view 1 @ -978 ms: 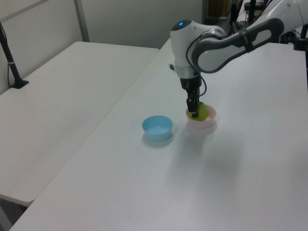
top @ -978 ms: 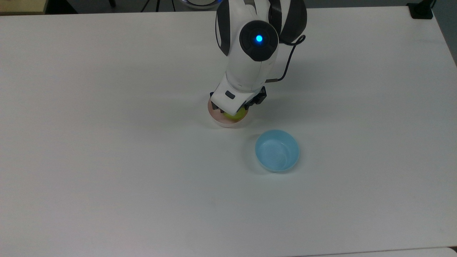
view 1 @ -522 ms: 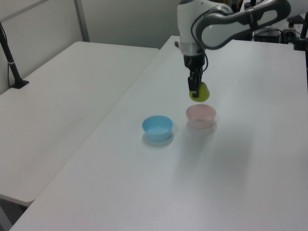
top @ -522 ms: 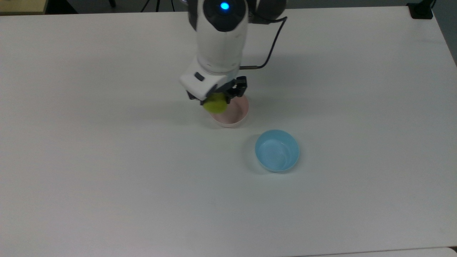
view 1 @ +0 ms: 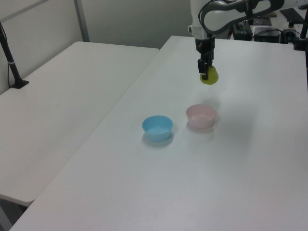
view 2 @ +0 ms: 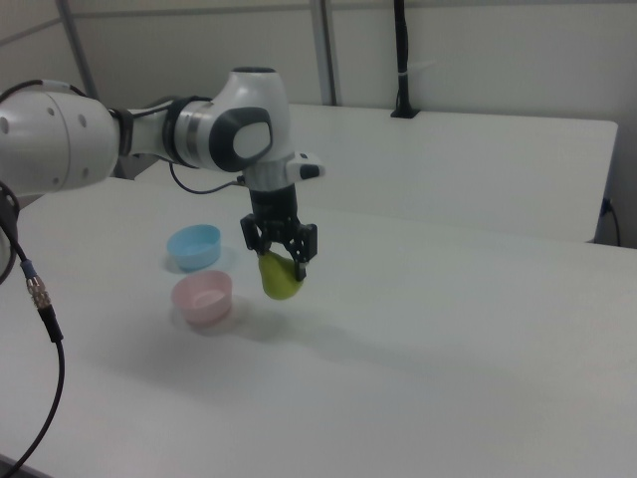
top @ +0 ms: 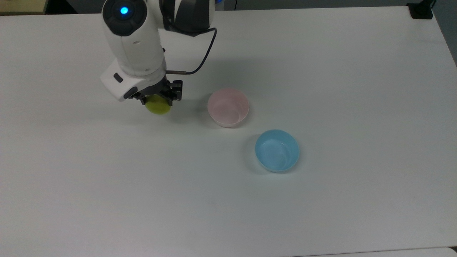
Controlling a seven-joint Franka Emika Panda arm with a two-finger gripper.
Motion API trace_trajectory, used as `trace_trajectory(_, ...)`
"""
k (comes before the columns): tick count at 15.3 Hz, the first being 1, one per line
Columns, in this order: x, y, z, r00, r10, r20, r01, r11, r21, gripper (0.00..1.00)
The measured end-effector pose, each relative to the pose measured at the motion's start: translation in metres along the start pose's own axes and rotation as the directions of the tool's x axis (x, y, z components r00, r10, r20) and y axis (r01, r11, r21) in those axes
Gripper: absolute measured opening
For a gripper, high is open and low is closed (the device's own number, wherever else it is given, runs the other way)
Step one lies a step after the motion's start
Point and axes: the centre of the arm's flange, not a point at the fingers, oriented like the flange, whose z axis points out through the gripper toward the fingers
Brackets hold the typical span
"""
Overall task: Pick up a pear from the bowl
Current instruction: 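Lift the pear out of the bowl and carry it aside, then lower the pear onto the table and open the gripper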
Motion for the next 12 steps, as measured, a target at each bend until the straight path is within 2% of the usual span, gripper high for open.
trace_trajectory(9,0.015,0.001,0.058,0.999,0.0,0.046,0.001,1.0,-0.012,0.7)
trace_trajectory(10,0.016,0.001,0.061,0.999,-0.001,0.046,0.002,1.0,-0.013,0.75)
trace_trajectory(11,0.017,-0.001,0.064,0.999,-0.003,0.044,0.004,1.0,-0.014,0.89)
trace_trajectory(12,0.018,-0.001,0.064,0.999,-0.004,0.044,0.005,1.0,-0.014,0.99)
